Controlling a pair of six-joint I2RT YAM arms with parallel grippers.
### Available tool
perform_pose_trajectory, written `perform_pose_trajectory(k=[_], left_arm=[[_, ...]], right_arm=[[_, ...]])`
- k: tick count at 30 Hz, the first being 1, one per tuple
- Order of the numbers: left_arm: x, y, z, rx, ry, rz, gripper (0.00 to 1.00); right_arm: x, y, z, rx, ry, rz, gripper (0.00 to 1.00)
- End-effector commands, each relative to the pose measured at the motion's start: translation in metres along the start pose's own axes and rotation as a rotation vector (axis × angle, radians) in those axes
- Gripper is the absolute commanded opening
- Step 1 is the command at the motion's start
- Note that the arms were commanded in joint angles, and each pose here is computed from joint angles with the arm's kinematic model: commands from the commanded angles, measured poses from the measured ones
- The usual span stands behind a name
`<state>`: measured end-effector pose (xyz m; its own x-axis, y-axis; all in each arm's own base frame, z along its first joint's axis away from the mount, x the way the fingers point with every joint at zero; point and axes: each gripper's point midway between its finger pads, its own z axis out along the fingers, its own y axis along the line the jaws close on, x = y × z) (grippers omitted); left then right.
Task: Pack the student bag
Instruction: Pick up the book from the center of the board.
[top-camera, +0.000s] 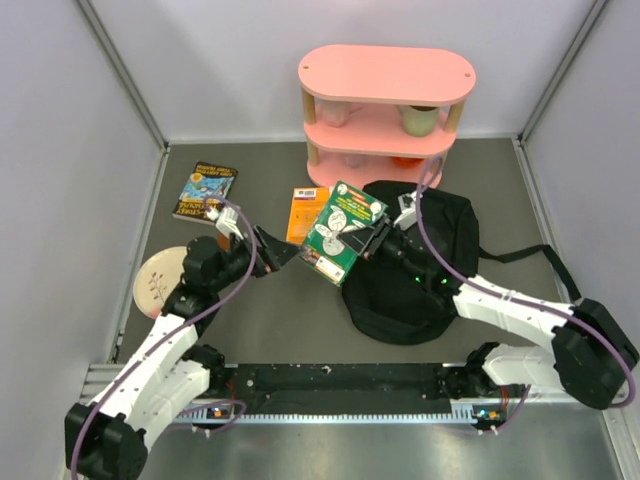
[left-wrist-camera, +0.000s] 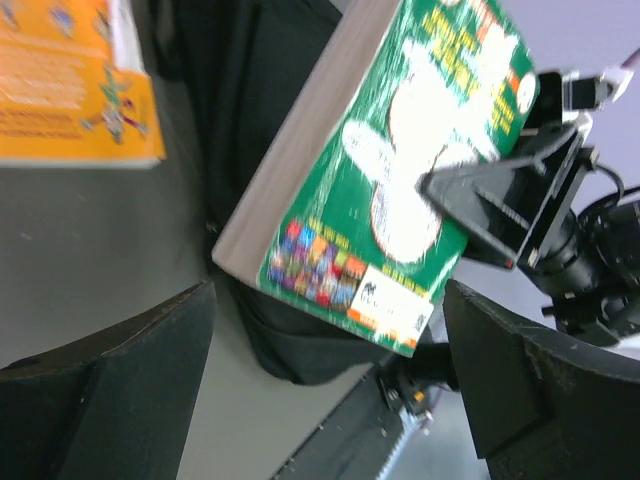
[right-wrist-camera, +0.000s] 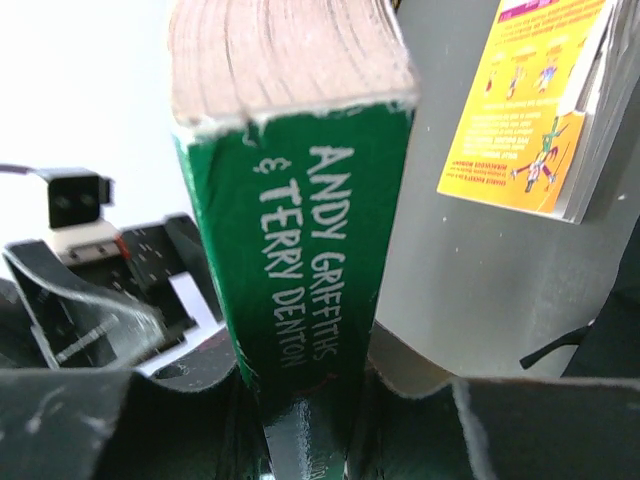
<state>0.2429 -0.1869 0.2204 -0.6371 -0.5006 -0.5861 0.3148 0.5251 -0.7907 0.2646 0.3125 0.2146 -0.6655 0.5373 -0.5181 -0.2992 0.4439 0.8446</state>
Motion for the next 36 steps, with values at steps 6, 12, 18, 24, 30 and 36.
perform_pose_trajectory(k=[6,12,18,24,30,36], left_arm=[[0.033,-0.065,0.011,0.255,0.016,-0.065,0.99],[0.038,-0.085,0.023,0.311,-0.012,-0.059,0.99],[0.026,-0.090,0.032,0.307,-0.075,-0.044,0.97],[0.009,-0.092,0.034,0.309,-0.160,-0.050,0.85],[0.006,-0.103,0.039,0.353,-0.155,-0.081,0.72],[0.003,-0.108,0.043,0.373,-0.160,-0.093,0.79]], right_arm=[[-0.066,0.067,-0.029,-0.230,-0.275,0.147,0.00],[-0.063,0.075,-0.032,-0.312,-0.254,0.256,0.00],[-0.057,0.072,-0.034,-0.314,-0.227,0.302,0.00],[-0.051,0.066,-0.036,-0.306,-0.205,0.333,0.00],[-0.046,0.064,-0.035,-0.304,-0.186,0.341,0.00],[-0.033,0.058,-0.031,-0.299,-0.134,0.361,0.00]])
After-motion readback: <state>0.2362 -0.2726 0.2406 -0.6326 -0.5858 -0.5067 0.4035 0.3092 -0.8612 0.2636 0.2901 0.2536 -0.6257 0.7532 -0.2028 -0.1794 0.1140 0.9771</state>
